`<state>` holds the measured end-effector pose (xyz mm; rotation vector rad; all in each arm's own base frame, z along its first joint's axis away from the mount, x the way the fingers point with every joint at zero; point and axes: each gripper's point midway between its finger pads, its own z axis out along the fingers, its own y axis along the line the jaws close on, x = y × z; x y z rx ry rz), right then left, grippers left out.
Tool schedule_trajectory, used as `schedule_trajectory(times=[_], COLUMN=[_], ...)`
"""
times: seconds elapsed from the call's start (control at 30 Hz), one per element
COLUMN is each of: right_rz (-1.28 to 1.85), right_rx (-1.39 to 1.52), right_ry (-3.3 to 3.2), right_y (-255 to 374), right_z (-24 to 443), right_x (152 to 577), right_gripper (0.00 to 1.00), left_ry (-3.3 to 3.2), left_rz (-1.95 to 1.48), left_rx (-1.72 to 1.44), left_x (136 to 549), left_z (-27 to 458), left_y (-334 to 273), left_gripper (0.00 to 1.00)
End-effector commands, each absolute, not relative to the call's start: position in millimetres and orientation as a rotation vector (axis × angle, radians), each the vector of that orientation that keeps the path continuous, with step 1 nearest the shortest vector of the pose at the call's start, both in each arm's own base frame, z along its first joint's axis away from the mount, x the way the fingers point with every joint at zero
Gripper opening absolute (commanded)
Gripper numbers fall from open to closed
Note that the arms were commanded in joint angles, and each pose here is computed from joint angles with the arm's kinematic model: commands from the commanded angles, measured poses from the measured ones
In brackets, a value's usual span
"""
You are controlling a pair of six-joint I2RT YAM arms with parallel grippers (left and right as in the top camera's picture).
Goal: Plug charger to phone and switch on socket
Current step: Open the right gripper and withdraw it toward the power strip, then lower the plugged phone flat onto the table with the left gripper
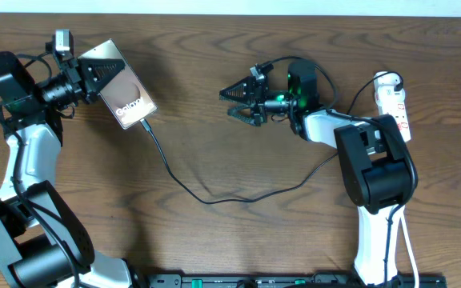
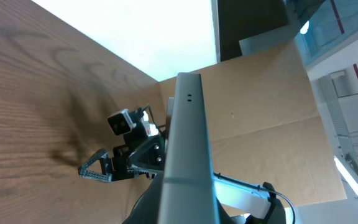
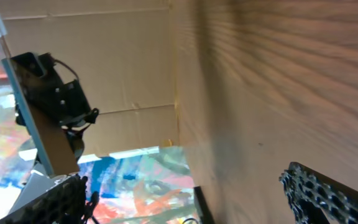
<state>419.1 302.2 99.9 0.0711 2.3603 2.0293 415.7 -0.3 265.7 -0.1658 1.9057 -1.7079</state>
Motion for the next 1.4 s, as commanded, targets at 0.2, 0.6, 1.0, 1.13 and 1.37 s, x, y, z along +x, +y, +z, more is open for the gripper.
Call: schedule_trajectory(times=[0.2, 0.6, 1.0, 1.13, 1.37], right_rz=[1.543, 0.632, 0.48, 0.482, 0.486], right_rx=[-0.068, 0.229, 0.308, 0.296, 0.275], right_ry=[2.507, 2.652, 2.743, 2.747, 2.75], right_y=[275, 171, 146, 149, 155], right_z=[108, 168, 166, 166, 166], right_x=[410, 375, 344, 342, 340], right_gripper=[0.99, 0.99, 0.99, 0.99, 0.99], left_ry=[1.897, 1.921, 2.121, 2.301, 2.53], left_rz=[-1.711, -1.737, -1.625, -1.449, -1.188], left_rx=[-0.107, 0.003, -0.277, -0.457, -0.547], left_x=[409, 408, 413, 402, 377], left_z=[276, 269, 180, 126, 70], left_y=[-3, -42, -97, -98, -93], left_gripper=[0.07, 0.08, 0.07, 0.08, 0.08])
